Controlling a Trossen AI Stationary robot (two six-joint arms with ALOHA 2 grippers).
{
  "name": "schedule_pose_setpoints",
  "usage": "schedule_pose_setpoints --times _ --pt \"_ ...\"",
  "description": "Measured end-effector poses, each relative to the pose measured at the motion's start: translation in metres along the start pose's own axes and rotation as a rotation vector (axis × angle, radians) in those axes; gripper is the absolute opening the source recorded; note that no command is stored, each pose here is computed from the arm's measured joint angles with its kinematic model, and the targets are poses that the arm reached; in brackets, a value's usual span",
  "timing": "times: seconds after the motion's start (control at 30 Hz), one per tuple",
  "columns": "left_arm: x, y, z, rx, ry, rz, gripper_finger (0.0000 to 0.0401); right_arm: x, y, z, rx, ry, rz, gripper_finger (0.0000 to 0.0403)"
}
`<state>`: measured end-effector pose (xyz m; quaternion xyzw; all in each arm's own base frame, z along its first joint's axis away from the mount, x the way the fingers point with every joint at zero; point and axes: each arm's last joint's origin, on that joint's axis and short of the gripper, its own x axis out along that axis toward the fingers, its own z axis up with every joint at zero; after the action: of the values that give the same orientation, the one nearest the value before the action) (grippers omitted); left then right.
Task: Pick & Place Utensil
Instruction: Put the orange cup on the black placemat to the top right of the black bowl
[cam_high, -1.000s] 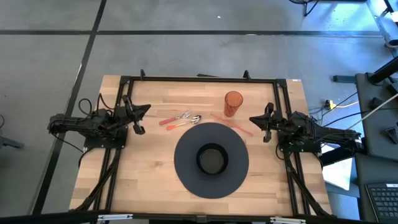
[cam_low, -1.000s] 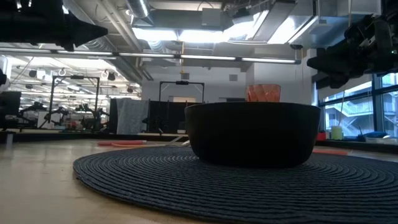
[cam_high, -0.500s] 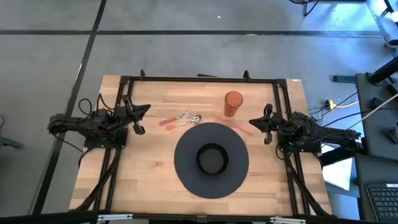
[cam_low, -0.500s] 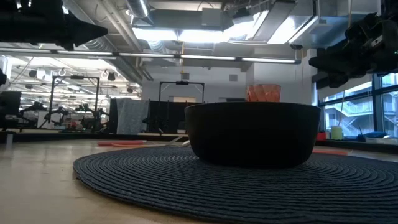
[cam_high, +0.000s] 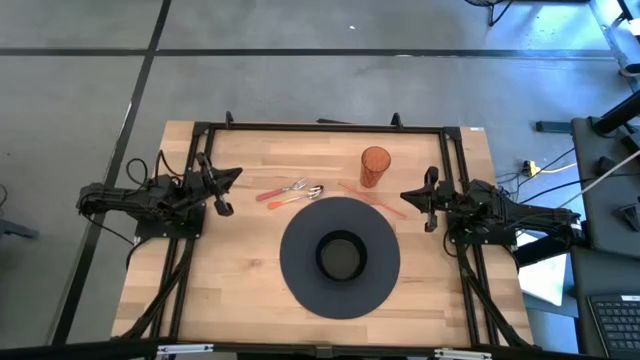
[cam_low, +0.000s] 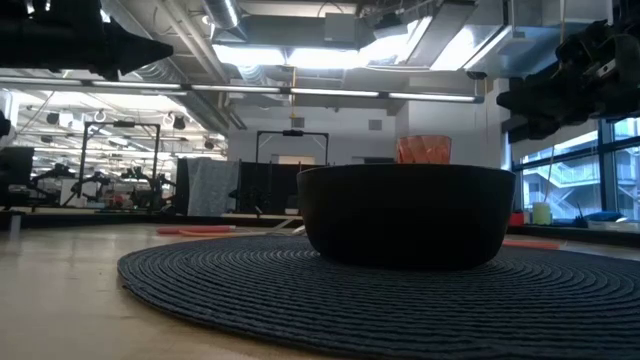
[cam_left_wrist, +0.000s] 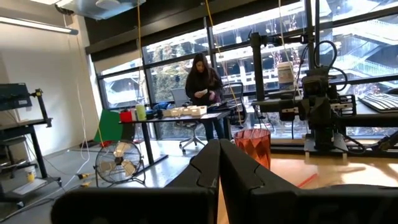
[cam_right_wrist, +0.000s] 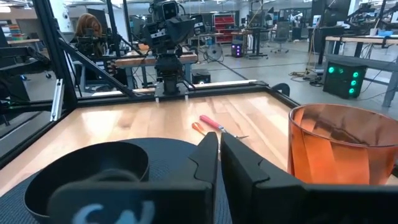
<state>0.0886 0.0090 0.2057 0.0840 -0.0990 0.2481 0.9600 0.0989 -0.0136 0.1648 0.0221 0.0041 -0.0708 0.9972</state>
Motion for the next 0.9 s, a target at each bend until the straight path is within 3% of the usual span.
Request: schedule_pose_setpoints --times 0.9 --pt "0.0000 0.0000 0.0000 0.011 0.000 0.000 0.0004 0.0000 0.0000 0.0009 0.009 -0.010 0.001 0.0021"
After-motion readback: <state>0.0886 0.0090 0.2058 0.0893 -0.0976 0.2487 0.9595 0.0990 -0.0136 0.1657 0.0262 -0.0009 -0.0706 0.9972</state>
